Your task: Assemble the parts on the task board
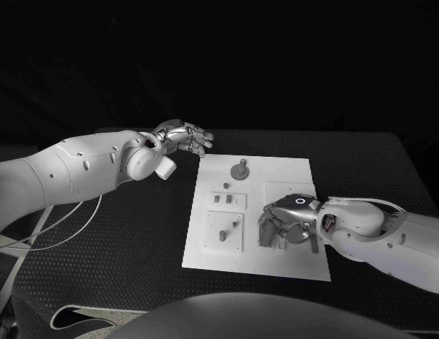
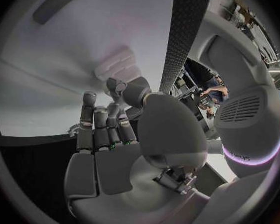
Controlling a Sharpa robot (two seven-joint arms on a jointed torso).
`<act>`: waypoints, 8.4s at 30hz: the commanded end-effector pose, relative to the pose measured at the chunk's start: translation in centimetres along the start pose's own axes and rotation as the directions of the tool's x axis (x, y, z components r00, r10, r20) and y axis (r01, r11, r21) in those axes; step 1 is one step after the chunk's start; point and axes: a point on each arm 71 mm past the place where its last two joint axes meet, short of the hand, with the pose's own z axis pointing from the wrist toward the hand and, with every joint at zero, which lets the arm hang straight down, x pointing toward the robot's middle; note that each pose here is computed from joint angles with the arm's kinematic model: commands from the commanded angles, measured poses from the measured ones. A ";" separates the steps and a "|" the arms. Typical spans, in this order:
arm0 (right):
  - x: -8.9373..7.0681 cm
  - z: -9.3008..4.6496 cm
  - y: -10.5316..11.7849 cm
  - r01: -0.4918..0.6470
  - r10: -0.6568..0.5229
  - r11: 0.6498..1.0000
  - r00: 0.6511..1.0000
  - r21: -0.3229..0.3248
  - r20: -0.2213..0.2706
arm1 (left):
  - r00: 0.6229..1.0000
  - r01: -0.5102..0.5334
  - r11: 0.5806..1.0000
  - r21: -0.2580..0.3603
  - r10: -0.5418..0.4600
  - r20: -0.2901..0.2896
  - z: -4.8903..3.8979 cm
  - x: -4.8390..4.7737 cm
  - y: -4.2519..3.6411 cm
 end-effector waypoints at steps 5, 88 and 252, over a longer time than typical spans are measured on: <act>-0.5 0.2 0.7 0.014 -0.013 0.999 0.998 -0.029 0.055 | 1.000 0.000 1.000 0.007 0.000 -0.009 0.03 0.11 -0.13; -0.9 0.4 1.1 -0.281 0.396 0.781 0.913 0.558 -0.095 | 1.000 -0.004 1.000 0.004 0.005 -0.022 0.19 0.73 -0.62; -2.5 2.9 -1.5 -0.338 0.533 0.757 0.815 0.559 -0.228 | 0.999 -0.010 1.000 -0.023 0.009 -0.053 0.22 0.89 -0.62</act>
